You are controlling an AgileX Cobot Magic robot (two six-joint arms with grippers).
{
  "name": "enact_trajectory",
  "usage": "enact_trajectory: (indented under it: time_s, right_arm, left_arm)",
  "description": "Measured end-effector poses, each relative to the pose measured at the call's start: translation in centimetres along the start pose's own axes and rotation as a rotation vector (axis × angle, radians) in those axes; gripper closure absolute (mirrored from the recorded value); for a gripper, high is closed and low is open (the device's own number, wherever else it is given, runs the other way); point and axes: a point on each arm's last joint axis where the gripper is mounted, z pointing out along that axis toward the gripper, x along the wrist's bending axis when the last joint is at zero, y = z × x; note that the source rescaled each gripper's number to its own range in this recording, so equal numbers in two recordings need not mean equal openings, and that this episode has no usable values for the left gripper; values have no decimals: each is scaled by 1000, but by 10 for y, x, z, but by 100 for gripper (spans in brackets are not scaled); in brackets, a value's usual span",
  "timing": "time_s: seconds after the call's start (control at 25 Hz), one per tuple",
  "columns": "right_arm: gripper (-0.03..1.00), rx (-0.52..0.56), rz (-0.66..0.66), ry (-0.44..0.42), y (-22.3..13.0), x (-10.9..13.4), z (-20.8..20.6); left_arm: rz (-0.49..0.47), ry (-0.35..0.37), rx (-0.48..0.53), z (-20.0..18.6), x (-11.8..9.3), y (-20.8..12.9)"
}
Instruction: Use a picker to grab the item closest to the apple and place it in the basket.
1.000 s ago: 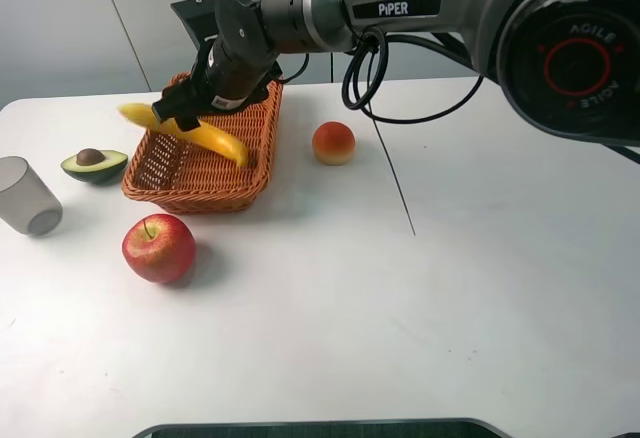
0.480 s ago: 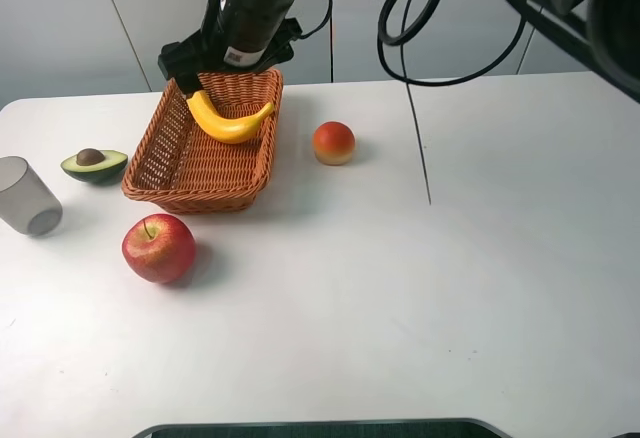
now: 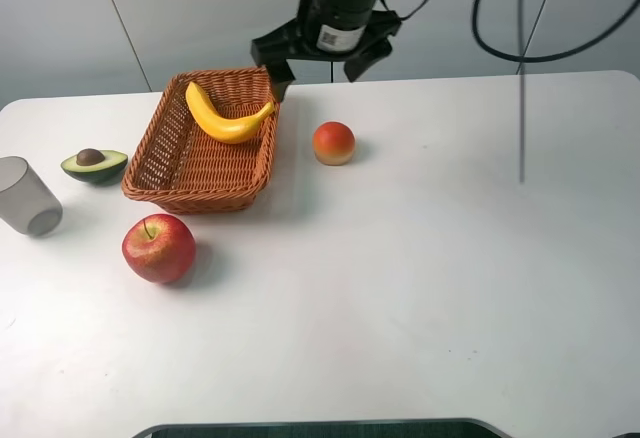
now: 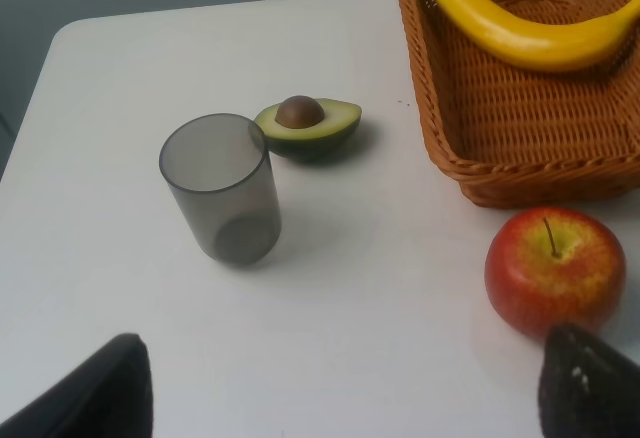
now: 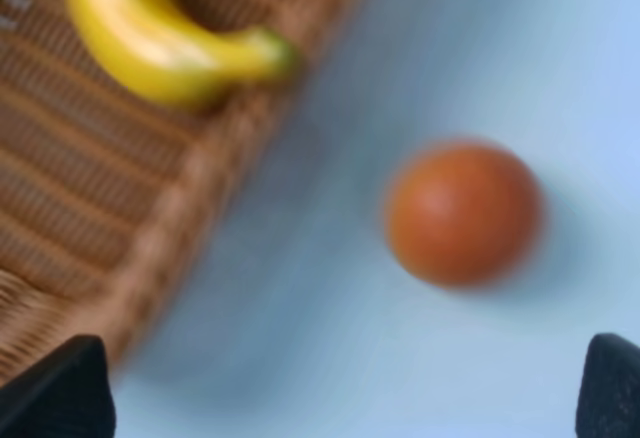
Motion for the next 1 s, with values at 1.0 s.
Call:
enact_trajectory:
  time_s: [1.0]
  right_arm:
    - [-3, -151, 523, -244, -253, -144, -170]
  left_arm:
    - [0, 1, 0, 0, 0, 0]
